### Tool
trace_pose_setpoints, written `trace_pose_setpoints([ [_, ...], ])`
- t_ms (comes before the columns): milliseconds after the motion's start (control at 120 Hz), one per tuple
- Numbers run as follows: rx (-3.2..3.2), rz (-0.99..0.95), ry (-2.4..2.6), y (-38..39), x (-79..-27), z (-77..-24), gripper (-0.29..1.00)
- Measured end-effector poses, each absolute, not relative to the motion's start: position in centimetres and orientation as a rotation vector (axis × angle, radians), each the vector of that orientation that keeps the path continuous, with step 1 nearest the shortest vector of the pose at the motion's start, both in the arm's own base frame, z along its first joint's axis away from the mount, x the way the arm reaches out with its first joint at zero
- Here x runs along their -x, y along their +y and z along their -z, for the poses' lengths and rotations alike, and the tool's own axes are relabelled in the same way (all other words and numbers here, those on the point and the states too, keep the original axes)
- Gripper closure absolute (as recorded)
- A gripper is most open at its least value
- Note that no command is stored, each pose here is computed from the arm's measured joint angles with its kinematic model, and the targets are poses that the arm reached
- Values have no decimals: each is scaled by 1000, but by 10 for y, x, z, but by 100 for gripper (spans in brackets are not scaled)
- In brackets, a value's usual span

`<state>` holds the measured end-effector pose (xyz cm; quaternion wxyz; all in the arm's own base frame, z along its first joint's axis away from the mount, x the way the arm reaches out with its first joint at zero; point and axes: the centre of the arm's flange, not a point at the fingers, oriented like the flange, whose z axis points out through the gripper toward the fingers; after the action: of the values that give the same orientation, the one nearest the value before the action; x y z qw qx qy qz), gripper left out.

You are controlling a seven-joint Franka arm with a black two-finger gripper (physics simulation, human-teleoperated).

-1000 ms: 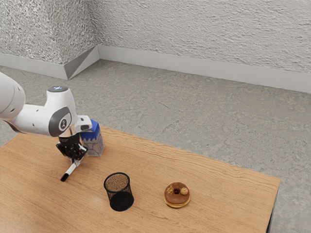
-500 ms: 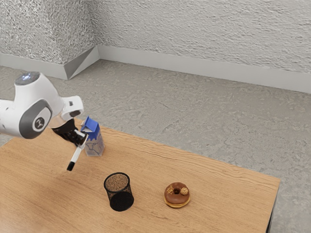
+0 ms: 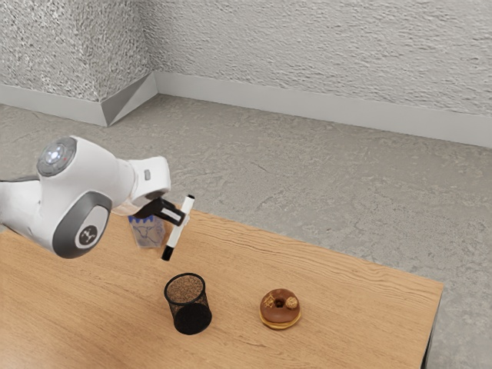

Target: Put the marker into the pen holder.

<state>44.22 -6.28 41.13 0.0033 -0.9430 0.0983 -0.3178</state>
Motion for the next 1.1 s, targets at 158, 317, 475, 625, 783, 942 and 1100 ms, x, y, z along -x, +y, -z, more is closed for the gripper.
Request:
trace_pose_setpoints([
  [158,2954,1029,360,-83,-436,-397,79],
  [317,2949,1046,394,-94,-429,-384,79],
  [475,2953,1038,435,-105,-425,-371,79],
  [625,2949,1060,447,-111,-423,-369,79],
  [783,2943,1063,437,-105,-412,-357,79],
  [942,2937,1074,450,-108,-410,-352,79],
  [1100,2946,1047,436,-103,-401,-341,78],
])
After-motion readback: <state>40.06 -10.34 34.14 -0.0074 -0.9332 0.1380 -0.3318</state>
